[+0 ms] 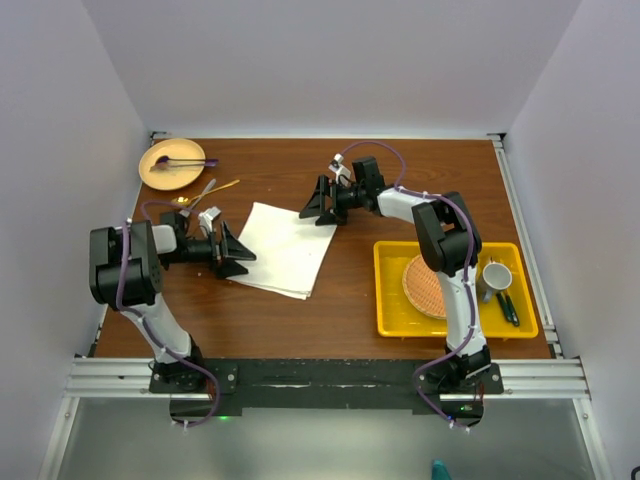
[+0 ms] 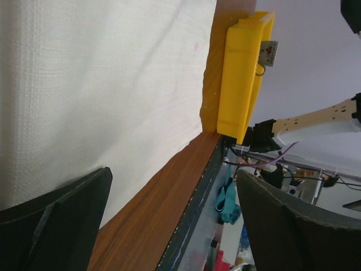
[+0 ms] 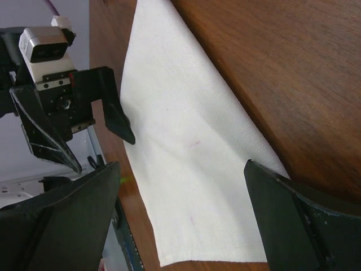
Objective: Fold the napkin into a case and place the utensils inside
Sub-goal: Smooth out the square-folded napkin at the center of the board.
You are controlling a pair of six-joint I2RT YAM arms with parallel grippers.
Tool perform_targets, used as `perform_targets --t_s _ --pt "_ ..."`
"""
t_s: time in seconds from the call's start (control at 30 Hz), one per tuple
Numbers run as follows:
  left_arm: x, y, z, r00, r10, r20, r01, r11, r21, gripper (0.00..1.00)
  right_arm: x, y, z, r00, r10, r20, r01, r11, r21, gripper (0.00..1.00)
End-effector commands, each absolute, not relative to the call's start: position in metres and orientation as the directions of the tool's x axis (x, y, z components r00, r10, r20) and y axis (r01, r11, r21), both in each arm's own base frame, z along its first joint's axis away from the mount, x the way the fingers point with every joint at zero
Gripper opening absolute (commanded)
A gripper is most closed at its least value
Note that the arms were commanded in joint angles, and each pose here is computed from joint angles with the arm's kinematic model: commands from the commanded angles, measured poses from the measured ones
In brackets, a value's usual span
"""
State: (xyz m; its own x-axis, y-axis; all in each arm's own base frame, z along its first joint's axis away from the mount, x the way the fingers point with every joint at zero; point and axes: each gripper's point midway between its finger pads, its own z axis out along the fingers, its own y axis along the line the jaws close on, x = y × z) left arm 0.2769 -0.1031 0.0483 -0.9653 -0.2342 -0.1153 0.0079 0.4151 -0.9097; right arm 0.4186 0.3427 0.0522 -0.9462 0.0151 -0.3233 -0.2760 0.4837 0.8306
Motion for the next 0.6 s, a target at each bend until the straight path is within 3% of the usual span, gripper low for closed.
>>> perform_targets --t_s 0.0,0.13,0.3,0.4,0.43,0.53,0.57 --pt "0.289 -0.079 0.023 -0.958 -0.237 -0.162 0.012 0.531 -0.847 1.0 0.4 0.31 -0.004 -0.977 0.013 -0.213 -0.154 0.645 0.748 0.98" --pt "0.32 -0.07 0.077 -0.881 -0.142 -0.451 0.29 0.591 -0.753 1.0 0.377 0.315 0.008 -0.976 -0.044 -0.215 -0.195 0.628 0.754 0.98" --pt "0.337 -0.056 0.136 -0.668 0.076 -0.74 0.56 0.706 -0.433 1.0 0.336 0.319 0.04 -0.966 -0.127 -0.224 -0.255 0.584 0.77 0.98" --pt "0.324 -0.079 0.147 -0.482 0.3 -0.823 0.735 0.65 -0.194 0.86 0.324 0.314 0.057 -0.953 -0.173 -0.248 -0.302 0.578 0.758 0.97" --pt "0.32 -0.085 0.146 -0.393 0.386 -0.834 0.791 0.605 -0.093 0.74 0.321 0.312 0.06 -0.95 -0.19 -0.248 -0.313 0.578 0.754 0.97" --pt "0.28 -0.128 0.14 -0.227 0.497 -0.837 0.909 0.418 0.001 0.43 0.318 0.309 0.075 -0.928 -0.271 -0.255 -0.367 0.561 0.742 0.93" --pt "0.272 -0.137 0.136 -0.155 0.534 -0.831 0.935 0.351 0.052 0.39 0.323 0.309 0.086 -0.922 -0.287 -0.261 -0.382 0.56 0.735 0.91"
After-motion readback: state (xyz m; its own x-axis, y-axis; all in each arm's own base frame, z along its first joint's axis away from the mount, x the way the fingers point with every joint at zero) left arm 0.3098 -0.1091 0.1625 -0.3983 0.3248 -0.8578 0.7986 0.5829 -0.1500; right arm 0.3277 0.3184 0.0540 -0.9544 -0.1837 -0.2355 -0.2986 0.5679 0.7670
